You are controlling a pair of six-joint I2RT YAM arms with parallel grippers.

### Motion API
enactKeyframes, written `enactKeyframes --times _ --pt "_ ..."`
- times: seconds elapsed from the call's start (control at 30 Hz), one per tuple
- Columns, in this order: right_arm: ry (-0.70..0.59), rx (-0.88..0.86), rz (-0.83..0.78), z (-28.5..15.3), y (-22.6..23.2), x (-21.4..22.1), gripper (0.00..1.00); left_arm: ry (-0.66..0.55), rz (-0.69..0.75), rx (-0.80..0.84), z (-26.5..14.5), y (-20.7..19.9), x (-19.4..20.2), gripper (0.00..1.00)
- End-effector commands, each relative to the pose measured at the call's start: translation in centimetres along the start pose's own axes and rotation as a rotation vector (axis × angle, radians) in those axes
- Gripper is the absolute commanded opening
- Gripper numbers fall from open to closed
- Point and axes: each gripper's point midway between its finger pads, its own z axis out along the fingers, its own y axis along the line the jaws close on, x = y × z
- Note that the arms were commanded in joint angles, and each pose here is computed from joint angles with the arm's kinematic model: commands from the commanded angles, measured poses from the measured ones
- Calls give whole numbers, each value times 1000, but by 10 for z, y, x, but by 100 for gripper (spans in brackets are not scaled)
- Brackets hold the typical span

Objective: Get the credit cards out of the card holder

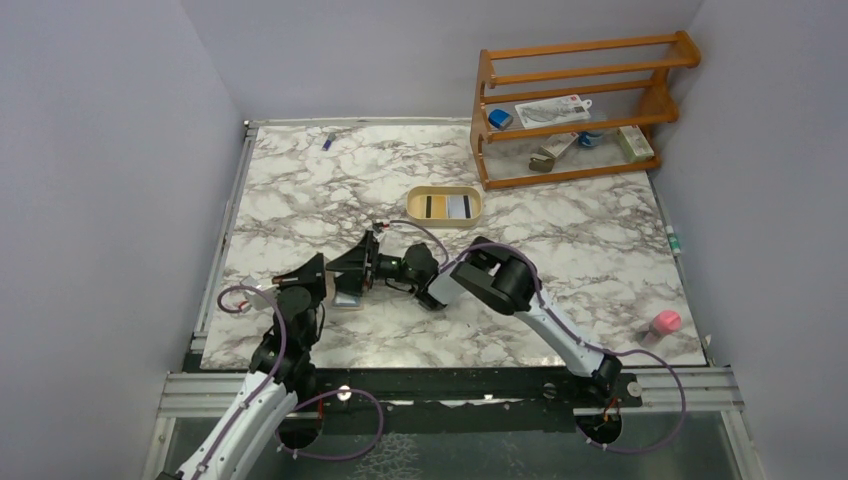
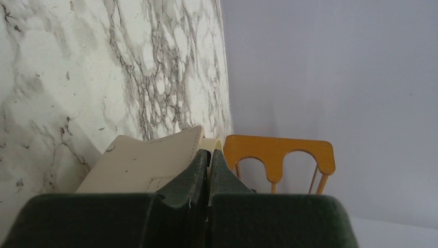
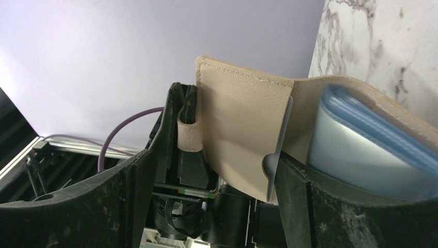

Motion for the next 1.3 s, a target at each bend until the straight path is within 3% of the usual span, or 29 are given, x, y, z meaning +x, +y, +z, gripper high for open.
enactKeyframes --times 0.0,0.47,0.8,0.93,1.13,1.27 --pt "80 -442 -246 -4 167 38 84 70 188 -287 -13 121 9 0" --pt "69 -383 -327 -36 179 44 84 52 149 -238 -10 106 6 0" --pt "86 -380 -341 -26 167 44 83 92 133 -226 -10 104 15 0" --pt "100 -376 -325 -21 162 47 69 93 131 -228 -9 103 15 0" --pt "81 -323 -300 -36 150 47 36 61 153 -225 -8 103 9 0" --pt "74 -291 -304 -47 145 47 35 50 170 -234 -8 107 7 0"
